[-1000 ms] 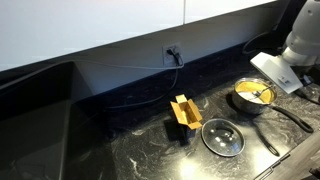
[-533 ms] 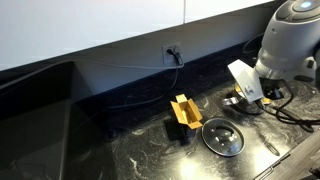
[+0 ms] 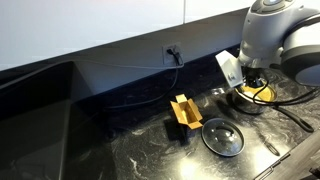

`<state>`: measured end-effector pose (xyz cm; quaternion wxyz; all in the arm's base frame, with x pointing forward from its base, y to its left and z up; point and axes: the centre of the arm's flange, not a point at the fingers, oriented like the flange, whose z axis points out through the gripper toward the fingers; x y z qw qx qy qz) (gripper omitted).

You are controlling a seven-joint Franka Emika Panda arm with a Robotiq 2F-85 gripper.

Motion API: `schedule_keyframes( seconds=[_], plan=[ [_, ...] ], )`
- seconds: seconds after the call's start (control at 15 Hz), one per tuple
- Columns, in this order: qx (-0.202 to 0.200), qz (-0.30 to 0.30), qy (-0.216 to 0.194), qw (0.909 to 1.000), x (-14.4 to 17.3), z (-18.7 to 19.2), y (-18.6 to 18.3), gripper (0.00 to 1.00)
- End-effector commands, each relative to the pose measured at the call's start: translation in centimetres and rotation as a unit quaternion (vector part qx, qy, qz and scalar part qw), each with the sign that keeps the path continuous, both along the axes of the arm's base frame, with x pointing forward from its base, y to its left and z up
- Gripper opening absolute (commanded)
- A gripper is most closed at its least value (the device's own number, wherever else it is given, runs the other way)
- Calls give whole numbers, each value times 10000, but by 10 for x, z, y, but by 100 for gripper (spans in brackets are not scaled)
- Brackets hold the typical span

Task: Use the silver fork to stir the contents in the pot

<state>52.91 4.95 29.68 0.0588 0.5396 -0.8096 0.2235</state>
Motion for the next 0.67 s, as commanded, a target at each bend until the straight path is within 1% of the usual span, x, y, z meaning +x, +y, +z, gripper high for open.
schedule_keyframes(
  seconds=[0.0,0.27,0.6],
  plan=[
    [96,180,158,9997,6,-45,30,4],
    [52,342,362,9987,7,-72,44,4],
    [59,378,516,9979,22,-91,48,4]
  ],
)
